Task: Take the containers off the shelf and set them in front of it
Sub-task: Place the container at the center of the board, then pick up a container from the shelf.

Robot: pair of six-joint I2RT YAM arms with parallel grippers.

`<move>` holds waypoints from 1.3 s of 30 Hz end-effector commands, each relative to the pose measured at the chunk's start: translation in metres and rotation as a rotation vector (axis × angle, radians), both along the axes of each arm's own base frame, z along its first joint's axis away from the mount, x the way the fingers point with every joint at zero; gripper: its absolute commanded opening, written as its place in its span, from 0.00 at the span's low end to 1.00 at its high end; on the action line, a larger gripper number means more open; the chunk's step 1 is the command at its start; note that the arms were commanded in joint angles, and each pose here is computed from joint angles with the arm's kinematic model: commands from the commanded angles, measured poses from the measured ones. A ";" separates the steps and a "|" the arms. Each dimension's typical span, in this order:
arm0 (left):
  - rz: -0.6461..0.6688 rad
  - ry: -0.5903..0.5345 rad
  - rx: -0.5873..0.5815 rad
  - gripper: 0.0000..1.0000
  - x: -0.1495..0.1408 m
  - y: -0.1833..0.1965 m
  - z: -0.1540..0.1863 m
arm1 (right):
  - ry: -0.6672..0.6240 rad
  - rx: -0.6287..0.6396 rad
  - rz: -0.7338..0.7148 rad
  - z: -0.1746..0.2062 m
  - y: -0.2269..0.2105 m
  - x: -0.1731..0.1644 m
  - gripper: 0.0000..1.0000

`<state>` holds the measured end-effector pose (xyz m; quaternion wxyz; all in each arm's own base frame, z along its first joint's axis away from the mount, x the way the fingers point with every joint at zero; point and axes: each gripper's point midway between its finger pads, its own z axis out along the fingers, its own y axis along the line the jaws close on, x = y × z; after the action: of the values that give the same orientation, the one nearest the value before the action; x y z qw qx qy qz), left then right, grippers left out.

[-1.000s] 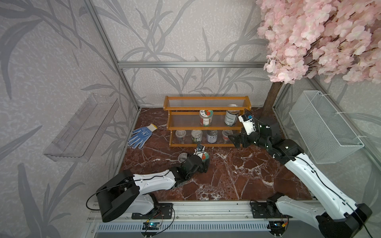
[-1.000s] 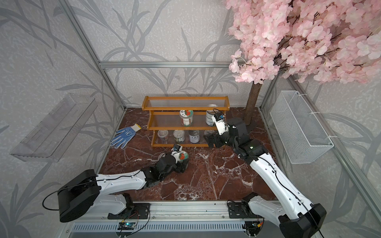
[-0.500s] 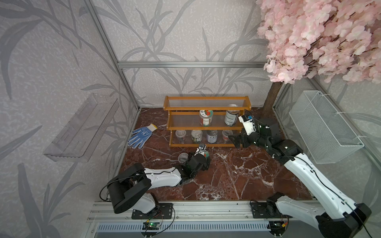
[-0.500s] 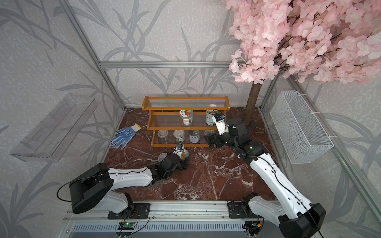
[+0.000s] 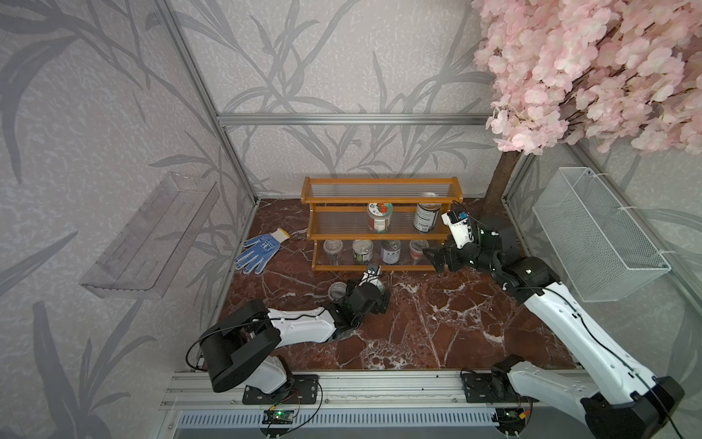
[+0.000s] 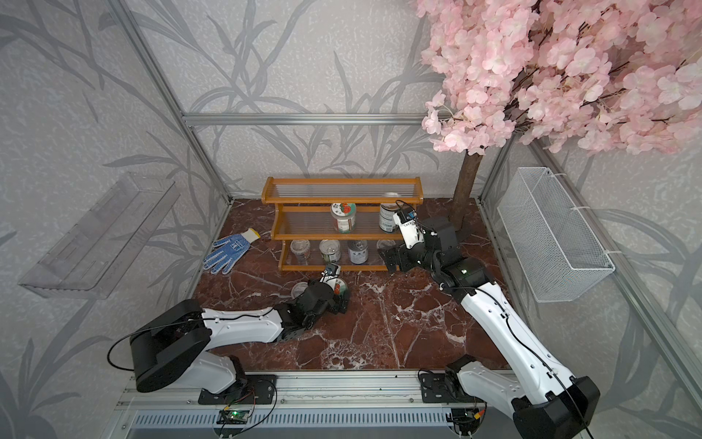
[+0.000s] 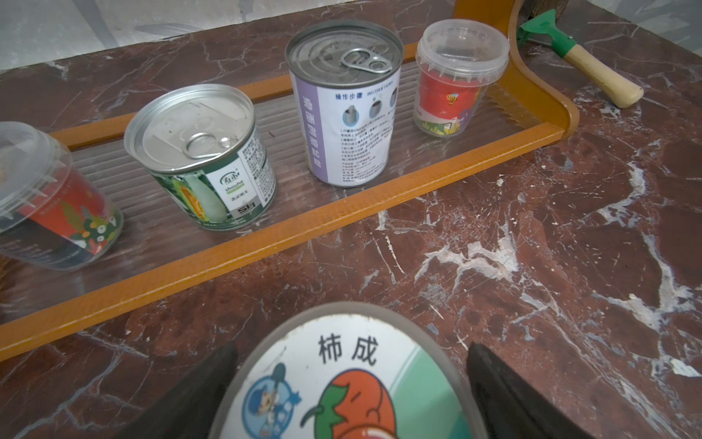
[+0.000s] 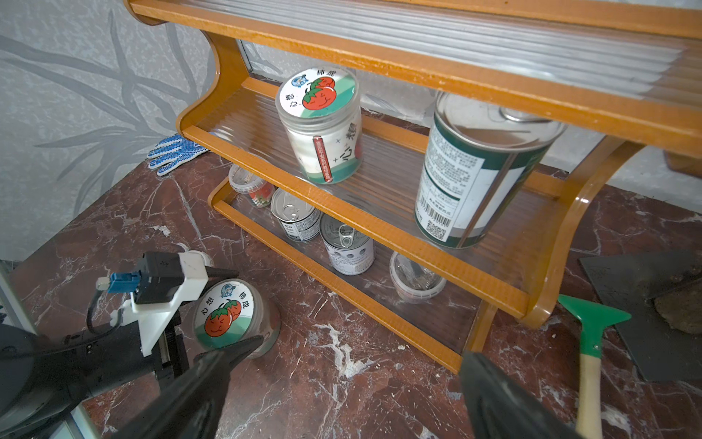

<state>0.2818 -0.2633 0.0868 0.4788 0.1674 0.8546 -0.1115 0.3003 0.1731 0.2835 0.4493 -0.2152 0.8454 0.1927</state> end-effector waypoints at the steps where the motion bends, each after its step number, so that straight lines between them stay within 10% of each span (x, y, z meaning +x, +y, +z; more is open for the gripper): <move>1: -0.007 -0.007 -0.050 0.96 0.001 -0.006 0.014 | -0.003 0.007 0.005 -0.002 -0.001 0.000 0.99; 17: -0.003 -0.017 -0.043 0.97 0.010 -0.015 0.025 | 0.005 0.014 -0.004 -0.006 -0.006 -0.002 0.99; 27: -0.032 -0.089 -0.081 1.00 0.020 -0.006 0.097 | 0.008 0.039 0.010 -0.004 -0.007 -0.007 0.99; 39: 0.009 -0.257 -0.007 1.00 0.105 0.019 0.167 | 0.001 0.072 0.022 0.006 -0.005 -0.013 0.99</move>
<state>0.3735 -0.2409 0.2565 0.5876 0.1471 0.7877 -0.1128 0.2899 0.1683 0.2779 0.4418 -0.2121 0.8436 0.2195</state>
